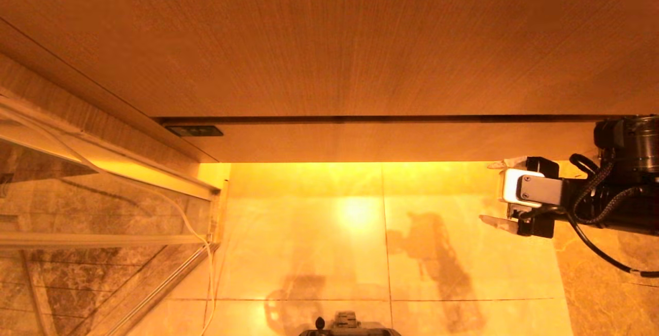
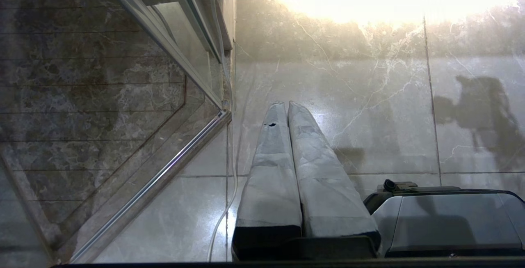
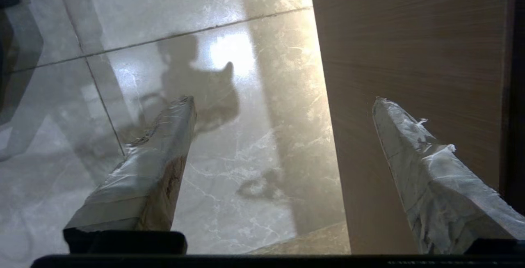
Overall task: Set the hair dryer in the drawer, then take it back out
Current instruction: Pull open the drawer
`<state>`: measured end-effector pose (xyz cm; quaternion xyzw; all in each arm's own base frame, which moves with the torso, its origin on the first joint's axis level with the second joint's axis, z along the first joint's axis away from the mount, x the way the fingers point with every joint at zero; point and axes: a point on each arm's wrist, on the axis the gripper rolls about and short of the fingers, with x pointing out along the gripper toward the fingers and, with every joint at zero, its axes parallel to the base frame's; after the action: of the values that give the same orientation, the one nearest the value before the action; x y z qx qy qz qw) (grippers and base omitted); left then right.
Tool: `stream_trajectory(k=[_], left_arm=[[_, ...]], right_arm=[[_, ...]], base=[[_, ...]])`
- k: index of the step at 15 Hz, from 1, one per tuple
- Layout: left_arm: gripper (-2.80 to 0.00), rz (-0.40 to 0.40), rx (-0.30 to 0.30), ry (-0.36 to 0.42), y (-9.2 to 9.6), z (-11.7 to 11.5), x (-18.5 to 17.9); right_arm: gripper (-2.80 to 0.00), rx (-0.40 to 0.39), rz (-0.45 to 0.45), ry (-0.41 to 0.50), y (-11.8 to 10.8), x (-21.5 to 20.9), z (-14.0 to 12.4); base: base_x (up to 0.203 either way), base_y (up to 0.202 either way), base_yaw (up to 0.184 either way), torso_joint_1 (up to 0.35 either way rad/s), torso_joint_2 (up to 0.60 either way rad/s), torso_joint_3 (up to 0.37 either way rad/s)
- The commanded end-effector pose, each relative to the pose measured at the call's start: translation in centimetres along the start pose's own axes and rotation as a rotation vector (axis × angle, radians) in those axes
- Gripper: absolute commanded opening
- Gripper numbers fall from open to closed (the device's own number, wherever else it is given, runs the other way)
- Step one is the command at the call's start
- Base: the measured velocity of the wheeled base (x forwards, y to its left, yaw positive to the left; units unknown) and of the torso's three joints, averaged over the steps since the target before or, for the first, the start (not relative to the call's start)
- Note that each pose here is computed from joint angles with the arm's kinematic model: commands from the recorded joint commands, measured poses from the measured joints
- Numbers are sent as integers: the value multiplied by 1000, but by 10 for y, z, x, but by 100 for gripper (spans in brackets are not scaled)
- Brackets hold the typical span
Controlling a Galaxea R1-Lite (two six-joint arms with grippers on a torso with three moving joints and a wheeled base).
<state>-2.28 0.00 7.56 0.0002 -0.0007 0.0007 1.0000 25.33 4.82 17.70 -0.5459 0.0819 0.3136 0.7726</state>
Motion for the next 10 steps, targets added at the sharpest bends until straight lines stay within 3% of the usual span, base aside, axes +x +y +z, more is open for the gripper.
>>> stream_trajectory(k=[1, 4, 7, 10], left_arm=[[-280, 0, 0, 0, 0, 0, 0], [-280, 0, 0, 0, 0, 0, 0], [-280, 0, 0, 0, 0, 0, 0], [-280, 0, 0, 0, 0, 0, 0]], right_arm=[[0, 1, -1, -5, 2, 7, -2], [0, -16, -113, -71, -3, 22, -1], [0, -58, -118, -199, -6, 21, 3], [0, -108, -135, -218, -7, 14, 6]], base=[[0, 0, 0, 0, 0, 0], [0, 0, 0, 0, 0, 0], [0, 0, 0, 0, 0, 0], [0, 0, 0, 0, 0, 0]])
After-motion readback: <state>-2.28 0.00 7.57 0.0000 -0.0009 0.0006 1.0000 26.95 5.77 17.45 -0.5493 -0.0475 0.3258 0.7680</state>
